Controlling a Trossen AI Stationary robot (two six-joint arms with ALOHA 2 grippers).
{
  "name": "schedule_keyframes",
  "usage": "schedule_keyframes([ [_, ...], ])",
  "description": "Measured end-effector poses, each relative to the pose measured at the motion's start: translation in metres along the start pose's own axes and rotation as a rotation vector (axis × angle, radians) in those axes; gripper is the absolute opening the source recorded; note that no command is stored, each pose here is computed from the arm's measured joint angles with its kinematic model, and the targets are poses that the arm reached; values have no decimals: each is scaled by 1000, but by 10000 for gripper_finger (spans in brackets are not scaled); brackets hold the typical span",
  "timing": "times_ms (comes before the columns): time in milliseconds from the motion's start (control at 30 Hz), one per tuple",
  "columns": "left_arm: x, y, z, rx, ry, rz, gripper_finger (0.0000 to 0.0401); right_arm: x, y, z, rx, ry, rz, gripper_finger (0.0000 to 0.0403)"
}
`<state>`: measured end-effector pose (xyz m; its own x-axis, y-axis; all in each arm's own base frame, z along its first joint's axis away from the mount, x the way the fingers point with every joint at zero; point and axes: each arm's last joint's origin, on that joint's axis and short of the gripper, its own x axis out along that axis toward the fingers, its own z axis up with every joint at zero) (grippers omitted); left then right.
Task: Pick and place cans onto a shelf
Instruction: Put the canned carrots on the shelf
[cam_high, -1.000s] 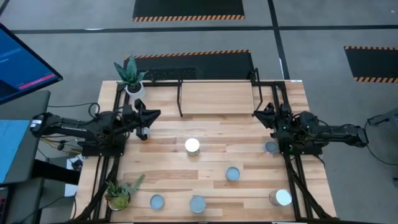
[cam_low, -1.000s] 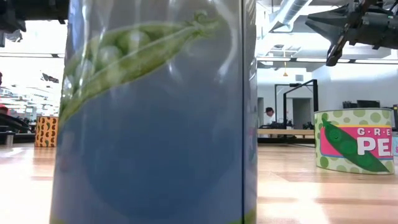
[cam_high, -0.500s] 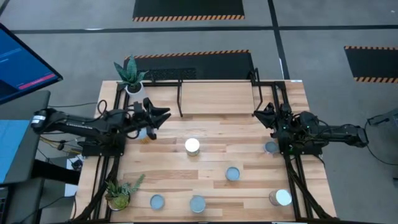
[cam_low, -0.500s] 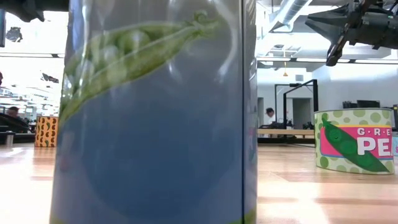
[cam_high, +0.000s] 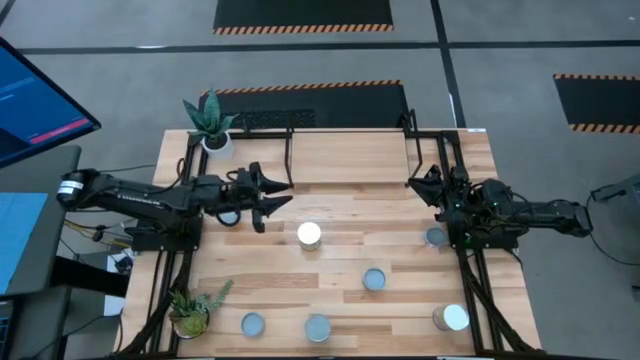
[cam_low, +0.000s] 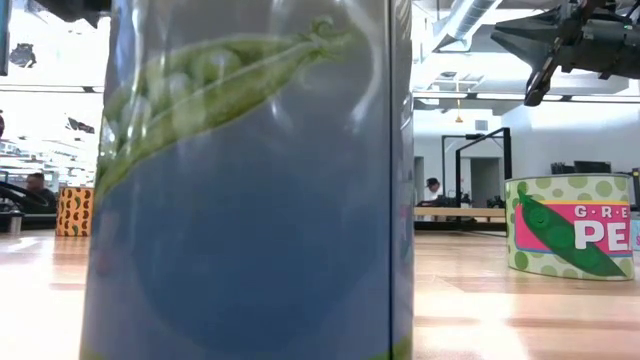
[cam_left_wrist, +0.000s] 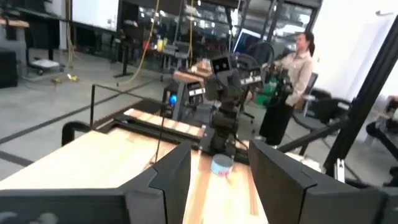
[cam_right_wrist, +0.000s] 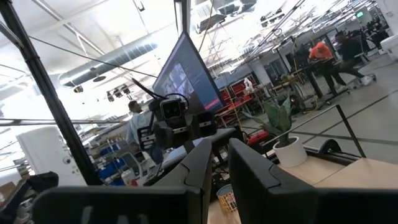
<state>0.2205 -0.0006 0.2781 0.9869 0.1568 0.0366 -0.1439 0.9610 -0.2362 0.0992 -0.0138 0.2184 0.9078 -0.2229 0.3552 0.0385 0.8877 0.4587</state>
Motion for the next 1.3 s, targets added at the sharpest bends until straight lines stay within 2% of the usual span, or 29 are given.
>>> schedule_keyframes([
  [400, 3, 2, -10, 33, 168, 47, 153, 0, 0, 0, 1, 1, 1, 82],
  [567, 4, 5, -23, 50, 278, 70, 153, 0, 3, -1, 43, 21, 53, 82],
  [767, 3, 6, -24, 43, 295, 88, 153, 2, 8, 0, 53, 23, 96, 82],
  [867, 2, 6, -26, 44, 318, 93, 153, 9, 15, 9, 7, 31, 105, 82],
  [1067, 1, 6, -26, 20, 325, 93, 153, 38, 32, 28, -177, 70, 109, 82],
  [1300, 1, 6, -27, 7, 333, 94, 153, 71, 37, 25, -239, 310, 20, 82],
])
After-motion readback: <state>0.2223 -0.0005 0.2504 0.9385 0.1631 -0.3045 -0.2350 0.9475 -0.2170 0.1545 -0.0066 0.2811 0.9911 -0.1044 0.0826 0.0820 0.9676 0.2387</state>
